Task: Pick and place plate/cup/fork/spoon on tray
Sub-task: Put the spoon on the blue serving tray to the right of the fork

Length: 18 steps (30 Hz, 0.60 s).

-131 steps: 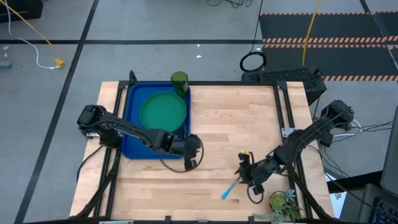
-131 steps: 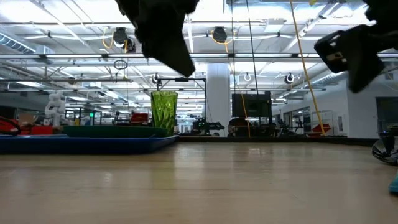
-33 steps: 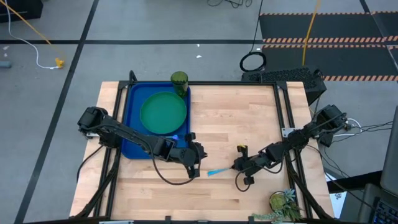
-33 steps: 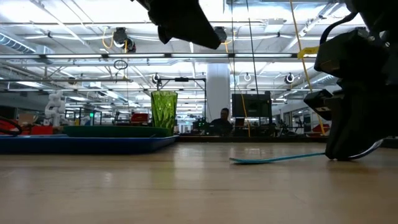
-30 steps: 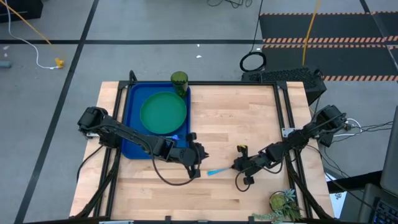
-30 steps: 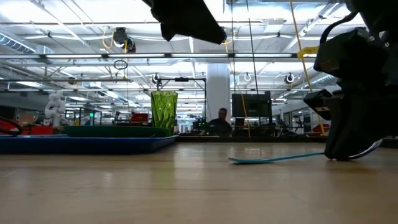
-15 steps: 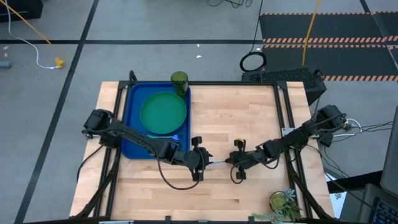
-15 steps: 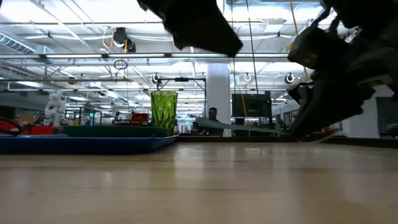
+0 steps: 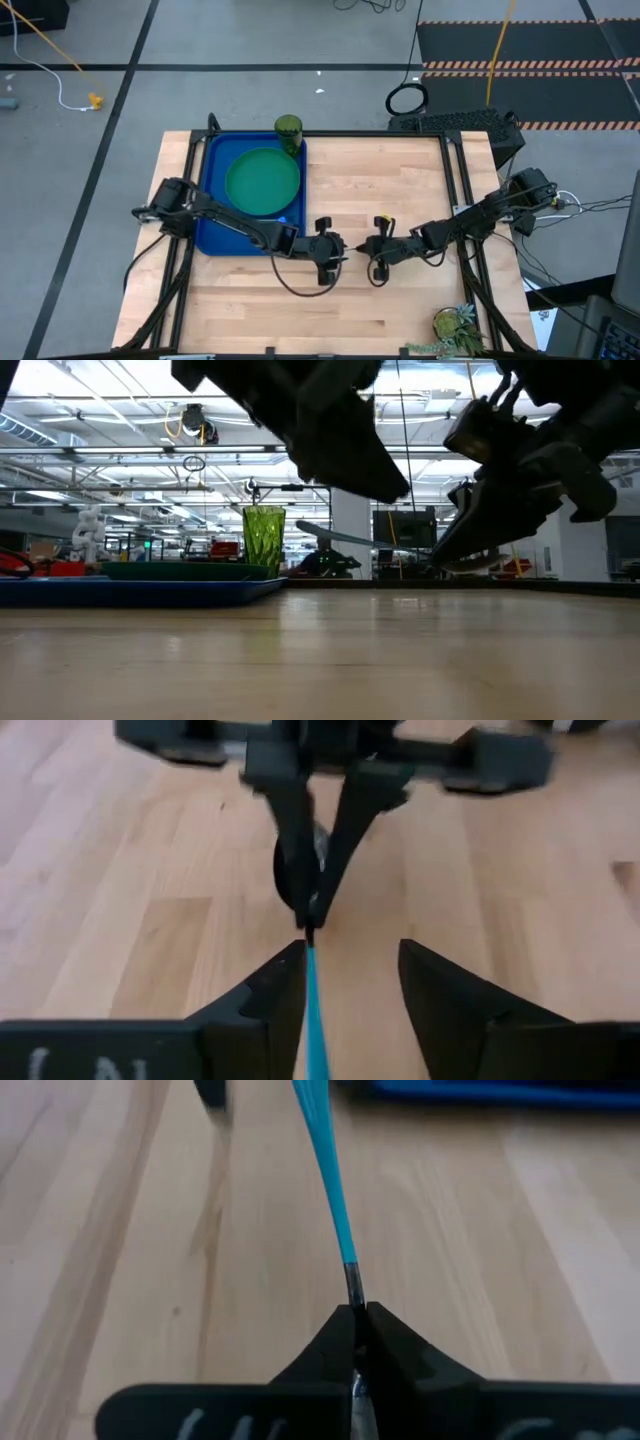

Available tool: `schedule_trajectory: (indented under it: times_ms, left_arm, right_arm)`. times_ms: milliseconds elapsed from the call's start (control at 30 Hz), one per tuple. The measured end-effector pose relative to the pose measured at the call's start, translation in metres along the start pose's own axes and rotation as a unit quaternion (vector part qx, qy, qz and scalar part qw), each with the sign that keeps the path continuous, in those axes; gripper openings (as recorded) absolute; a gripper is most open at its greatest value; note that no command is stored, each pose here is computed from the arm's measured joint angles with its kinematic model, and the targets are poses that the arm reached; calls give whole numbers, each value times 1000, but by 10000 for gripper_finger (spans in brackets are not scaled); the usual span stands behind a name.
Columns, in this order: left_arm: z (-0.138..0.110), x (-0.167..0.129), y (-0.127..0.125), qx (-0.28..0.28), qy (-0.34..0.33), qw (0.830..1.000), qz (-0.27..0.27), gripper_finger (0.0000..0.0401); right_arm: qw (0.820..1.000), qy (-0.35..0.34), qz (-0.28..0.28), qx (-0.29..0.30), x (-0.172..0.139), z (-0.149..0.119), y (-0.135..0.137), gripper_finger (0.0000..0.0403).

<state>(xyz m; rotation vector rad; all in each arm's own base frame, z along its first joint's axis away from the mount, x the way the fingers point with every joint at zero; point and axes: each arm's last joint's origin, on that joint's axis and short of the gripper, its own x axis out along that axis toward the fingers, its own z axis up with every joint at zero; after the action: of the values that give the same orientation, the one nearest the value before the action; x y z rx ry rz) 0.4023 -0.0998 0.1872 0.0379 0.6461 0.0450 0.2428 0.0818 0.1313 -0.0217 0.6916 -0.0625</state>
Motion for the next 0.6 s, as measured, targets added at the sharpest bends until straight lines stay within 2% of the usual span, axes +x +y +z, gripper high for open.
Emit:
schedule_trajectory:
  times_ms: [133,233,433,600]
  left_arm:
    - [-6,9,6,-10,14,1000,9,194]
    - [-7,12,15,-26,21,999,20,203]
    - [-7,14,26,-19,29,999,31,180]
    - [-7,15,29,-11,33,999,20,160]
  right_arm:
    - [1000,-5,-5,-6,1,2,-5,0]
    - [1000,-10,-13,-5,3,5,-10,0]
    - [999,-40,4,-13,5,13,-15,1]
    - [998,-52,-3,-22,6,17,-20,2]
